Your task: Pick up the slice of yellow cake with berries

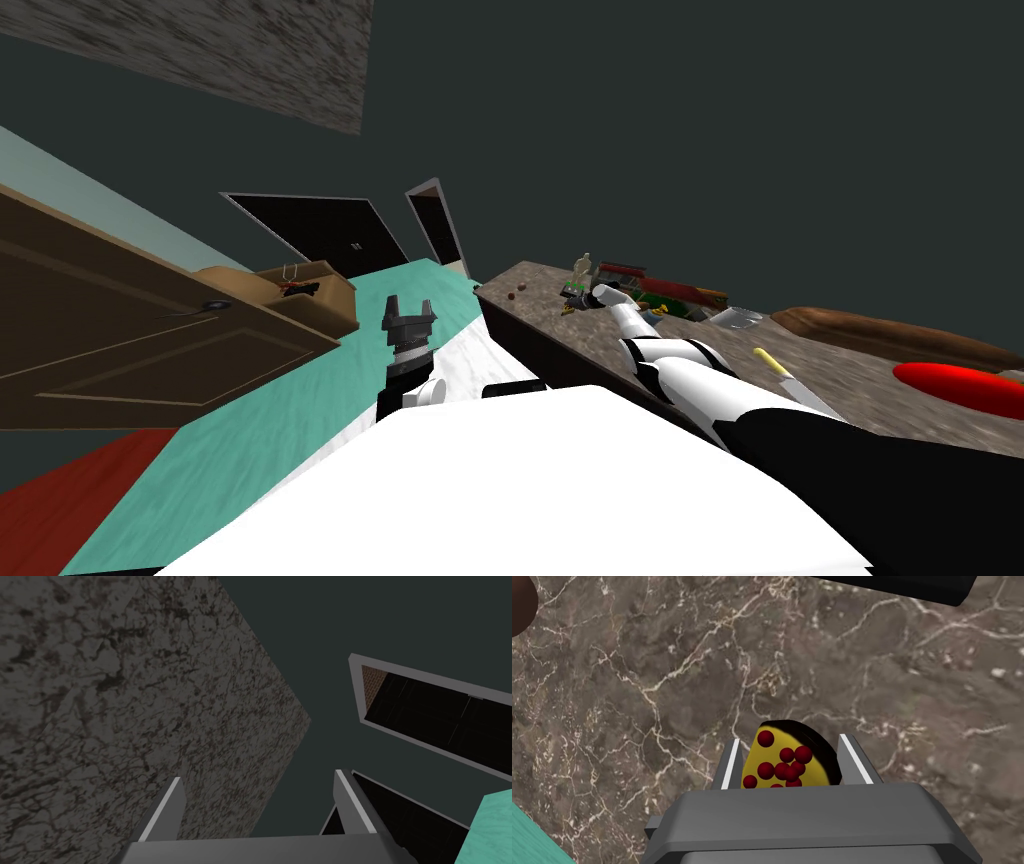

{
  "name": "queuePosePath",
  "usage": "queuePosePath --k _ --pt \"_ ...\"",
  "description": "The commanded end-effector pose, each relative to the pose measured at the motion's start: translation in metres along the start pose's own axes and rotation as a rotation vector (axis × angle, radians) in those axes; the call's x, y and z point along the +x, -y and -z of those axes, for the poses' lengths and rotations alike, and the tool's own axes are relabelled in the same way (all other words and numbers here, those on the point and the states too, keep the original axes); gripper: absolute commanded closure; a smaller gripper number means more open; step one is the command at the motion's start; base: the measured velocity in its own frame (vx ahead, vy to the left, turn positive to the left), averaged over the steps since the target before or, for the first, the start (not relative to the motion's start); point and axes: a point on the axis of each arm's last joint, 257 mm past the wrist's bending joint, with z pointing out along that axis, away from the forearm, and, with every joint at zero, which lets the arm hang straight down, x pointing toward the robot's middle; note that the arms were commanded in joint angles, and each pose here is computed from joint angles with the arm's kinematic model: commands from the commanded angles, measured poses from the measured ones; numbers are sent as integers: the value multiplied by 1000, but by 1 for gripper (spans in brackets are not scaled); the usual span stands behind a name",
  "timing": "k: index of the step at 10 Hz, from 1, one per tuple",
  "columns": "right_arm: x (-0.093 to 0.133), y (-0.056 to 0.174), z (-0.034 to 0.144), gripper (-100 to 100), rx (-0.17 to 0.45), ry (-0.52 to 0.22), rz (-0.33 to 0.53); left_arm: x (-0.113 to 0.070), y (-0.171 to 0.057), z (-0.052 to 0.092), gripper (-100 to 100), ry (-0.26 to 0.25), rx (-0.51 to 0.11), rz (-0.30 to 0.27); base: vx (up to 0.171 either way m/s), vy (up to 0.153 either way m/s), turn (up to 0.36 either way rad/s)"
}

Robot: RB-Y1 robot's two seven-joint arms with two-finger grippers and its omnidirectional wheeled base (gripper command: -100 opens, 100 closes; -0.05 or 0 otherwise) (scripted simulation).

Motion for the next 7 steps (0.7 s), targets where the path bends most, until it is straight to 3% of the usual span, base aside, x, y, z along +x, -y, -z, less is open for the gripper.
queuePosePath --k 1,6,7 --pt "-1 6 3 100 10 9 19 0 0 0 0 0 0 0 63 50 -200" --pt "-4 23 10 100 37 29 67 0 0 0 0 0 0 0 48 37 -136" --pt "-5 23 11 0 39 31 68 0 0 0 0 0 0 0 0 0 0"
